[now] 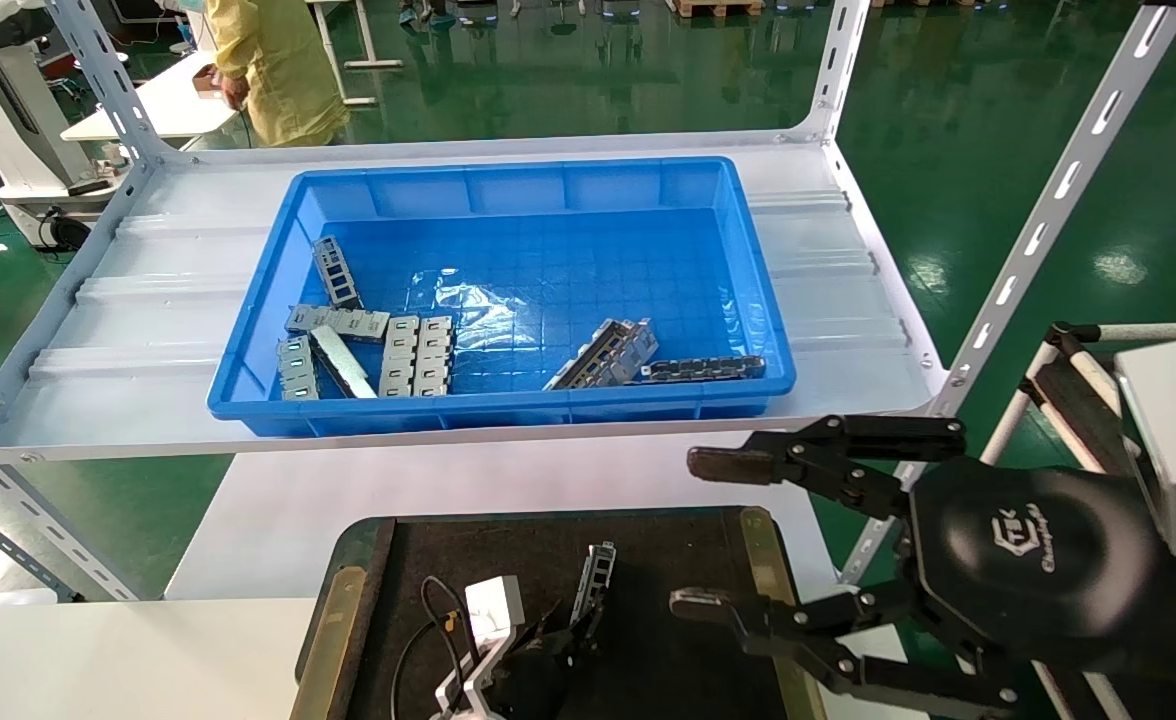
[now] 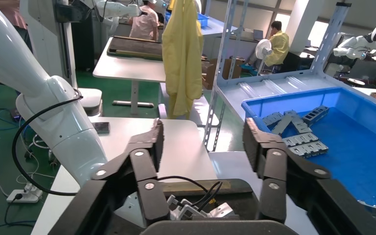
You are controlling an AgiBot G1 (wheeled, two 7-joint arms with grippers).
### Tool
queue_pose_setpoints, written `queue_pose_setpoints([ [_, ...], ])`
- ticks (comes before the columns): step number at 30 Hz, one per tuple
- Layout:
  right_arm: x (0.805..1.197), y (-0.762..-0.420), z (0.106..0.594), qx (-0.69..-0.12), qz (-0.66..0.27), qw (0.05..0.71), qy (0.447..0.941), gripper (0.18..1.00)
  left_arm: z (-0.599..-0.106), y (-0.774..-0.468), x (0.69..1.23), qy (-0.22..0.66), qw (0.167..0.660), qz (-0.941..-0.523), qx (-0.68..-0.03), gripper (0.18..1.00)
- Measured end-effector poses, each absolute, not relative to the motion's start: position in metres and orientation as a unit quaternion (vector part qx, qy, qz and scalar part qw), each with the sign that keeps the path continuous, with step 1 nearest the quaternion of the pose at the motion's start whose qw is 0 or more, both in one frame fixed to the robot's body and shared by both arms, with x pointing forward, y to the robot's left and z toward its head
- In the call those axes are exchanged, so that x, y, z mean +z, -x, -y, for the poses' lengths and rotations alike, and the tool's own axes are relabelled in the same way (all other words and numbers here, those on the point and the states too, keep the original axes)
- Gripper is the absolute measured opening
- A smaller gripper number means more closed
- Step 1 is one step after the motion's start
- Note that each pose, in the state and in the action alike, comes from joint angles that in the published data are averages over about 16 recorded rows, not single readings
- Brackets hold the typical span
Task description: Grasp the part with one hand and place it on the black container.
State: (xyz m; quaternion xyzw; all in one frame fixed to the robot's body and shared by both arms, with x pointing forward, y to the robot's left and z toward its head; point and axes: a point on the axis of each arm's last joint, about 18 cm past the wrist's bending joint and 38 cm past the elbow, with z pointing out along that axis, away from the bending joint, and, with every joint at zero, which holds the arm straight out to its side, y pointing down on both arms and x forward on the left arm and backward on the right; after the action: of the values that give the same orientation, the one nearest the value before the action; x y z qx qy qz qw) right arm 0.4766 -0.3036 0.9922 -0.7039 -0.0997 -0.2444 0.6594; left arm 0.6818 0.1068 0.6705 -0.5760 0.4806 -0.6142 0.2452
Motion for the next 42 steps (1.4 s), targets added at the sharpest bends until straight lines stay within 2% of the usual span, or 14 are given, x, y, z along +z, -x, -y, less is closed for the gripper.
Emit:
queue_pose_setpoints([
  [8, 0.992, -0.477, 0.304, -0.244, 0.100, 0.659, 0.704, 0.699, -0.103, -0.684, 0.680, 0.560, 0.246, -0.484, -0.626, 0.632],
  [15, 0.992, -0.477, 0.304, -0.244, 0.100, 0.659, 0.704, 0.844, -0.098, -0.689, 0.695, 0.537, 0.246, -0.497, -0.636, 0.769],
  [20, 0.992, -0.477, 0.304, -0.244, 0.100, 0.659, 0.704, 0.917, -0.099, -0.693, 0.705, 0.521, 0.246, -0.511, -0.638, 0.864],
  [30, 0.992, -0.477, 0.304, -0.244, 0.100, 0.659, 0.704, 0.987, -0.110, -0.695, 0.723, 0.486, 0.240, -0.548, -0.637, 0.978],
  [42, 0.992, -0.477, 0.304, -0.244, 0.100, 0.659, 0.704, 1.001, -0.142, -0.675, 0.745, 0.440, 0.229, -0.598, -0.630, 1.001],
])
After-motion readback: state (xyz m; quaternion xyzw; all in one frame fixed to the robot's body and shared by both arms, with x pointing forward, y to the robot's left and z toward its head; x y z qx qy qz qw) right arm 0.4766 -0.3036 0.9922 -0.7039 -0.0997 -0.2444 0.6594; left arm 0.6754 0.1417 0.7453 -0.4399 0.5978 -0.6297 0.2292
